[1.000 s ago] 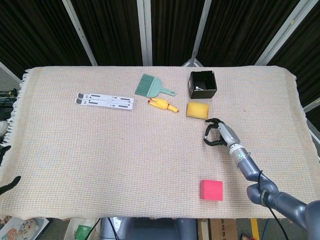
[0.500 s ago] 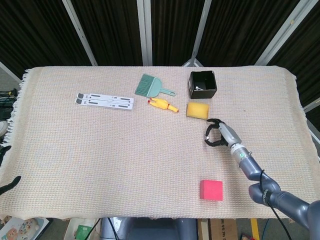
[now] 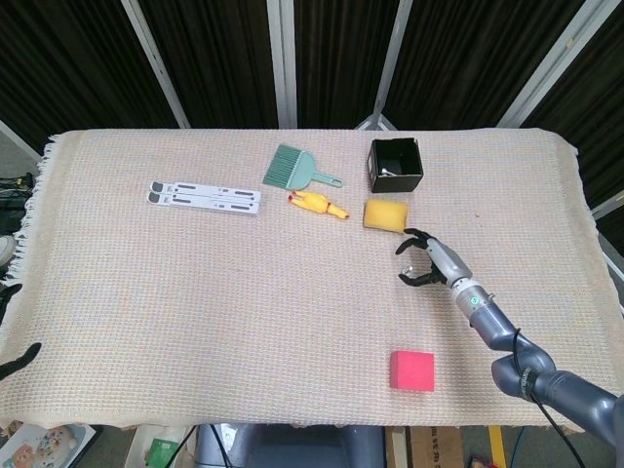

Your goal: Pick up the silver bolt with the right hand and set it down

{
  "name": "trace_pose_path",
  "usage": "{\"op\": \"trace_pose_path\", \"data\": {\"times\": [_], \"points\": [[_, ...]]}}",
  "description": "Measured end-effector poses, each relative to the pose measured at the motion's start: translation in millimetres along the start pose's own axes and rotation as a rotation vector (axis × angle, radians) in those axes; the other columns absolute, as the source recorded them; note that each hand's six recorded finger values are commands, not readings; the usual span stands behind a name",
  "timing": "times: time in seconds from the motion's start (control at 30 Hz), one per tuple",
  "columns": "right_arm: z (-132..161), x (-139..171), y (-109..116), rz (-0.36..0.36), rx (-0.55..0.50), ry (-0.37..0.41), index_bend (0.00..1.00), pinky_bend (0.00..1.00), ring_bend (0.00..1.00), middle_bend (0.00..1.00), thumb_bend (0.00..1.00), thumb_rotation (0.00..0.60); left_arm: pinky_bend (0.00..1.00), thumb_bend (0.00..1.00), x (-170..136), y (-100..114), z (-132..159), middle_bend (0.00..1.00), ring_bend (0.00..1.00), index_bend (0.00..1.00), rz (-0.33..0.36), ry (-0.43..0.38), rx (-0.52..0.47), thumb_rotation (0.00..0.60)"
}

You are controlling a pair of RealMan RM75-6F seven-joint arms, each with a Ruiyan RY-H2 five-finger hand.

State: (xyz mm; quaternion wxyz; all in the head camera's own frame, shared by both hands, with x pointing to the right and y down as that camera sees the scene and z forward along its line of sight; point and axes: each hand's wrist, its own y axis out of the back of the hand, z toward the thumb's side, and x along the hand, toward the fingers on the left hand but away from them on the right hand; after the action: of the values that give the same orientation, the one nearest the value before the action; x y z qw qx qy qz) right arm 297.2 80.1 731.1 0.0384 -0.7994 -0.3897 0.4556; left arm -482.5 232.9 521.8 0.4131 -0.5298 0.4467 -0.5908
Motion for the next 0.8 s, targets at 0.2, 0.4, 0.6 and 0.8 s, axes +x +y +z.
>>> {"op": "trace_pose_path", "data": {"times": [0.2, 0.4, 0.6, 0.8], "points": [[21.9, 13.5, 38.6, -0.105, 0.074, 0.094, 0.30, 0.00, 0.00, 0.08, 0.26, 0.600, 0.11, 0.20, 0.5, 0.2, -0.1, 0.03, 0.03, 0.19, -0.001, -0.004, -0.007, 0.600], [35.9, 54.9, 88.9, -0.271, 0.300, 0.149, 0.22, 0.00, 0.00, 0.06, 0.23, 0.600, 0.11, 0.20, -0.4, 3.7, -1.3, 0.03, 0.03, 0.19, 0.007, -0.007, -0.026, 0.600], [38.7, 126.1, 108.7, -0.391, 0.328, 0.164, 0.21, 0.00, 0.00, 0.06, 0.23, 0.600, 0.11, 0.20, -1.7, 5.9, -2.0, 0.03, 0.03, 0.19, 0.010, -0.010, -0.040, 0.600], [10.2, 217.5, 86.4, -0.486, 0.413, 0.096, 0.19, 0.00, 0.00, 0.06, 0.22, 0.600, 0.08, 0.20, -5.8, 8.7, -1.0, 0.03, 0.03, 0.19, 0.013, -0.023, -0.052, 0.600]]}}
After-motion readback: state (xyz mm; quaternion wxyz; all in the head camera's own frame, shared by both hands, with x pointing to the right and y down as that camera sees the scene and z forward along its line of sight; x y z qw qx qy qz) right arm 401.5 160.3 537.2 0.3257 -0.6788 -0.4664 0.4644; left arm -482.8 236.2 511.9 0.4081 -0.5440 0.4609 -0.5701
